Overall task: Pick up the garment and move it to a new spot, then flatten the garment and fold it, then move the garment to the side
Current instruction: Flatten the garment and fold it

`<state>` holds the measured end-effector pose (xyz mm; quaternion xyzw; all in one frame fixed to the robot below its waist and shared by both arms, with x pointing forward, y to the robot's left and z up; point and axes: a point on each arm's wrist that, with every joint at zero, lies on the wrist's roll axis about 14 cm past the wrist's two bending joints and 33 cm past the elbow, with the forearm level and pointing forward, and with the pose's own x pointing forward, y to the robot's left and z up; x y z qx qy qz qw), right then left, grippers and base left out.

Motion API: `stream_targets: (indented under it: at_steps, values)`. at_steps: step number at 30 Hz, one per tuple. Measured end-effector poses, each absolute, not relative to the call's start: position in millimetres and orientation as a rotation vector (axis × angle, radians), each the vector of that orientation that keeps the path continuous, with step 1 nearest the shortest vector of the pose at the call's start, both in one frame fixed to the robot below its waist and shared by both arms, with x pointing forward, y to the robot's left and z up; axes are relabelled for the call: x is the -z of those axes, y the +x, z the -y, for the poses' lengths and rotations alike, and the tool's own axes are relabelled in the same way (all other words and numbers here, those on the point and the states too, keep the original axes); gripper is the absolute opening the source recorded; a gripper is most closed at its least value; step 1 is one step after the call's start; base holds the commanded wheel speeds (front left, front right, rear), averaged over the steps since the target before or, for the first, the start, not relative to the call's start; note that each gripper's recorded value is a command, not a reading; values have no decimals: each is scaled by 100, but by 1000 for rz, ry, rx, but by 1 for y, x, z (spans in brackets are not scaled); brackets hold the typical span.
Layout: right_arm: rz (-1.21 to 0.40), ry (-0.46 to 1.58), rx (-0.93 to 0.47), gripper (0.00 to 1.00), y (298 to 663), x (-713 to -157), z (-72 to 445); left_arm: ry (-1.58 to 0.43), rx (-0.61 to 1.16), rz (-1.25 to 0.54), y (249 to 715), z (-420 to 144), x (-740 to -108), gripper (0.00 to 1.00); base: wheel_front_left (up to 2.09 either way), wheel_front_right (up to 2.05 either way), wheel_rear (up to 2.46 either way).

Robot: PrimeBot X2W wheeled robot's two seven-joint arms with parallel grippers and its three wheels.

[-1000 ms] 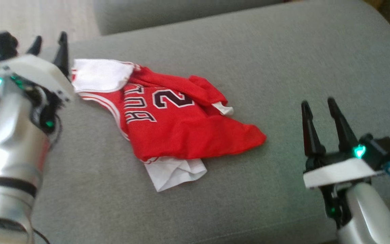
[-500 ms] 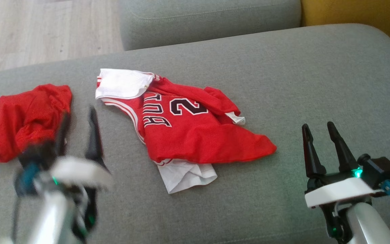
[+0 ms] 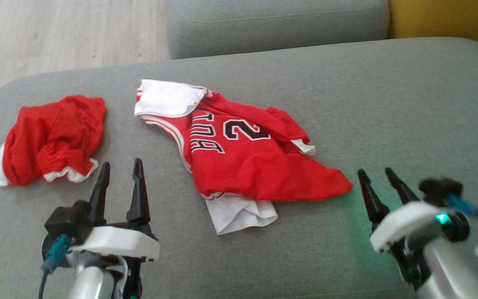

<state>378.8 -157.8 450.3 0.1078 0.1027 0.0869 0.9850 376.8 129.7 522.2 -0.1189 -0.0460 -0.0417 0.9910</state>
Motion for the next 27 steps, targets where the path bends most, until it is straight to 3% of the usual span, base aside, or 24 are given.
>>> stream_targets:
  at_steps: [6,10,13,14,15,16,21,27]
  values:
    - [-548,238,-232,100,397,-411,142,-238,45,72,372,-143,-513,100,0,0,0]
    - [-765,226,-242,100,386,-377,138,-236,8,66,366,-155,-509,100,0,0,0]
    - [-816,221,-253,100,383,-368,134,-235,-25,66,365,-164,-508,100,0,0,0]
    - [-817,225,-255,88,383,-368,133,-237,-29,66,365,-166,-507,100,0,0,0]
    - [-818,228,-257,32,384,-368,132,-237,-29,64,365,-167,-507,100,0,0,0]
    - [-816,229,-257,0,385,-368,132,-238,-31,63,365,-167,-506,100,0,0,0]
    - [-732,247,-220,0,392,-376,142,-235,-32,63,369,-167,-506,100,0,0,0]
    - [-550,185,-81,0,426,-418,211,-239,-11,56,377,-159,-504,100,0,0,0]
